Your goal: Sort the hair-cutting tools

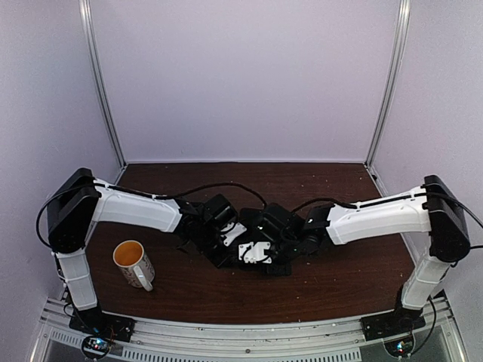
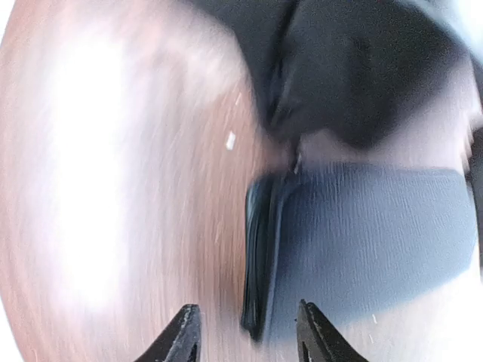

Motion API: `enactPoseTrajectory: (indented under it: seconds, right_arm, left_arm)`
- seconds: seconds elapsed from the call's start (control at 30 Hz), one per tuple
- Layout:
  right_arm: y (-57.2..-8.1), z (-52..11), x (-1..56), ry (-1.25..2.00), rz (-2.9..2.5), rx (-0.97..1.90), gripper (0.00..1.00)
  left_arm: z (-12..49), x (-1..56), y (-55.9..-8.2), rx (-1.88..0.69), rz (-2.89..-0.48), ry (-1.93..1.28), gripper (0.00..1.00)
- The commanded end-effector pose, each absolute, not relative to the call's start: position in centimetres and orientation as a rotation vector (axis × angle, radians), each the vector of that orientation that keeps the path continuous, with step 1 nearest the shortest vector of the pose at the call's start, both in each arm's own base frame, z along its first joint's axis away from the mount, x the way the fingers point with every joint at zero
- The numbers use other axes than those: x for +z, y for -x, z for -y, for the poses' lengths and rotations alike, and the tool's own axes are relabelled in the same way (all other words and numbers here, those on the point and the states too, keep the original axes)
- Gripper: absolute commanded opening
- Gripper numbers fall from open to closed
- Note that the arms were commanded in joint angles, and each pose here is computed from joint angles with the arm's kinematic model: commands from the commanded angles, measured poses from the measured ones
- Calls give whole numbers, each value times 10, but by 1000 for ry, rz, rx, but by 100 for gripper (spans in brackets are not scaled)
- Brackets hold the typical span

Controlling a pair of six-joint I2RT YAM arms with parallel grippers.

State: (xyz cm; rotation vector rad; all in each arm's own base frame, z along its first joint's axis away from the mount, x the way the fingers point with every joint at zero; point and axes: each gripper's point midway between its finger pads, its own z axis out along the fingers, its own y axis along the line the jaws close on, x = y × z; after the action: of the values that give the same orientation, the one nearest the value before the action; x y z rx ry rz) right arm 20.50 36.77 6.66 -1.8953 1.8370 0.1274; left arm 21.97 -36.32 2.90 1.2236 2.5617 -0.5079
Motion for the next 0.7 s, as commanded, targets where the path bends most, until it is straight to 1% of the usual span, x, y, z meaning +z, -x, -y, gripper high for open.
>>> enactPoseTrajectory:
  seconds: [0.0,0.13,0.27,0.43,0.67]
  right_arm:
    - [-198,-318,77,2077,-1710,106,46]
    - [-223,-299,79,2095,-1638,9,46]
    - [-235,-316,85,2125,-1531,-38,47]
    - [-249,-351,91,2140,-1393,-85,48]
    - [-261,-384,79,2165,-1259,-152,51]
  left_arm:
    - [346,33,-247,-345,-2521,-1245,0]
    - [329,30,-278,-197,-2515,-1237,0]
    - [321,28,-305,-159,-2521,-1230,0]
    - [327,35,-309,-176,-2493,-1252,0]
    - [337,35,-315,-235,-2459,-1282,0]
